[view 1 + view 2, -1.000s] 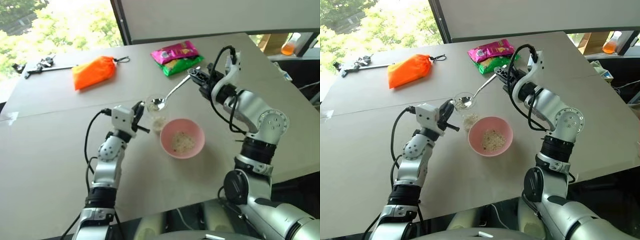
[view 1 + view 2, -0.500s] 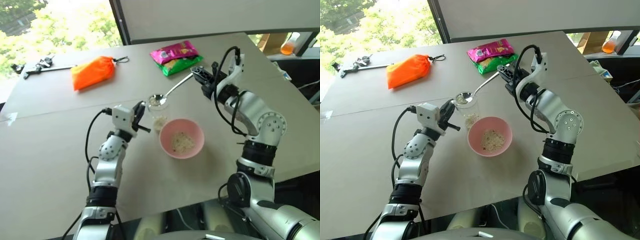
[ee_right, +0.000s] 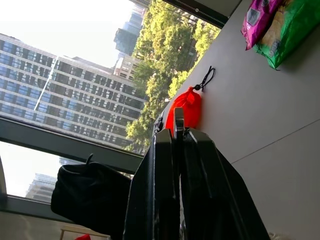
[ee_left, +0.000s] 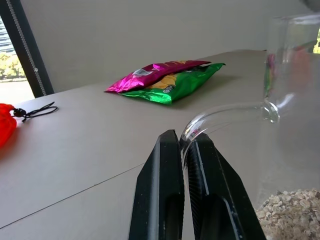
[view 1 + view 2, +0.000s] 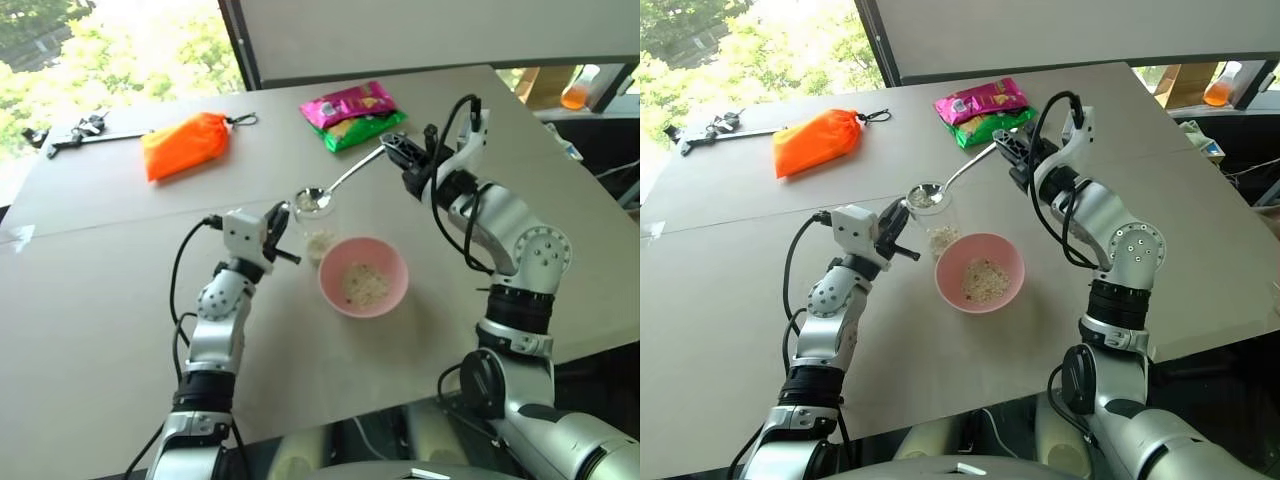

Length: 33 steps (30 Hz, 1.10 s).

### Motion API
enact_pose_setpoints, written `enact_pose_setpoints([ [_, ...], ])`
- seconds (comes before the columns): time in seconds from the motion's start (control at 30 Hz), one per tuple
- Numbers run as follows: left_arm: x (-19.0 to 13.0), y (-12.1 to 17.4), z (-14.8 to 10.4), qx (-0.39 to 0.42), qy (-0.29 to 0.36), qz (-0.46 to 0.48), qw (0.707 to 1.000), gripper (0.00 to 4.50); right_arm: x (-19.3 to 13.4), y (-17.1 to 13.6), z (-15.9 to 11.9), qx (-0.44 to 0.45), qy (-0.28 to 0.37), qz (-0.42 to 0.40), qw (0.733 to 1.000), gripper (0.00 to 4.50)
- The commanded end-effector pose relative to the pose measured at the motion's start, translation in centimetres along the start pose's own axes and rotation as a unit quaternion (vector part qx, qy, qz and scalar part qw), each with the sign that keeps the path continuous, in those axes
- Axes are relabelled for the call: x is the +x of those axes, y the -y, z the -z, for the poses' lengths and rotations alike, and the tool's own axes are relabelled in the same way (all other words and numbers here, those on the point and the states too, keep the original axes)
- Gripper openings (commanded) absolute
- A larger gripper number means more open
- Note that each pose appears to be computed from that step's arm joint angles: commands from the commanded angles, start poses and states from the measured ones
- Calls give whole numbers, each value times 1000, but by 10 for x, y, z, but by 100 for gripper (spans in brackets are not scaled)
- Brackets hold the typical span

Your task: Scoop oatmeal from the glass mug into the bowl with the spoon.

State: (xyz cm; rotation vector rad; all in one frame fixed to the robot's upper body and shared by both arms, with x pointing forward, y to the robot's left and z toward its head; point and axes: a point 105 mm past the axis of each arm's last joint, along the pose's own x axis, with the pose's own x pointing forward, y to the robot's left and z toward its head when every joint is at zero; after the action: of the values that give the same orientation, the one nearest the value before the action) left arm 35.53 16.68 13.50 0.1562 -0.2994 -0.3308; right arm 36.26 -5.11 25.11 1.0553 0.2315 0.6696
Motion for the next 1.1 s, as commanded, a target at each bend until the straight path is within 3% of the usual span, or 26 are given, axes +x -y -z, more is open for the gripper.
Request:
enact_pose_setpoints([
  [0.03, 4, -5, -15, 4, 32, -7, 999, 5, -3, -11, -6, 14, 12, -24, 1000, 0],
  [0.37, 0, -9, -11, 10, 22, -11, 1000, 5, -31, -30, -12, 5, -15, -101, 995, 0],
  [0.6, 0, -8, -9, 13, 17, -7, 1000, 5, -54, -15, 1, -37, -70, -90, 993, 0],
  [0.77, 1, -7, -6, 13, 13, -4, 1000, 5, -56, 3, 15, -125, -110, -42, 985, 0],
  [0.97, 2, -8, -7, 14, 13, -3, 1000, 5, -55, 6, 18, -261, -136, -29, 955, 0],
  [1.1, 2, -9, -7, 16, 13, -3, 1000, 5, -53, -6, 22, -420, -161, -45, 892, 0],
])
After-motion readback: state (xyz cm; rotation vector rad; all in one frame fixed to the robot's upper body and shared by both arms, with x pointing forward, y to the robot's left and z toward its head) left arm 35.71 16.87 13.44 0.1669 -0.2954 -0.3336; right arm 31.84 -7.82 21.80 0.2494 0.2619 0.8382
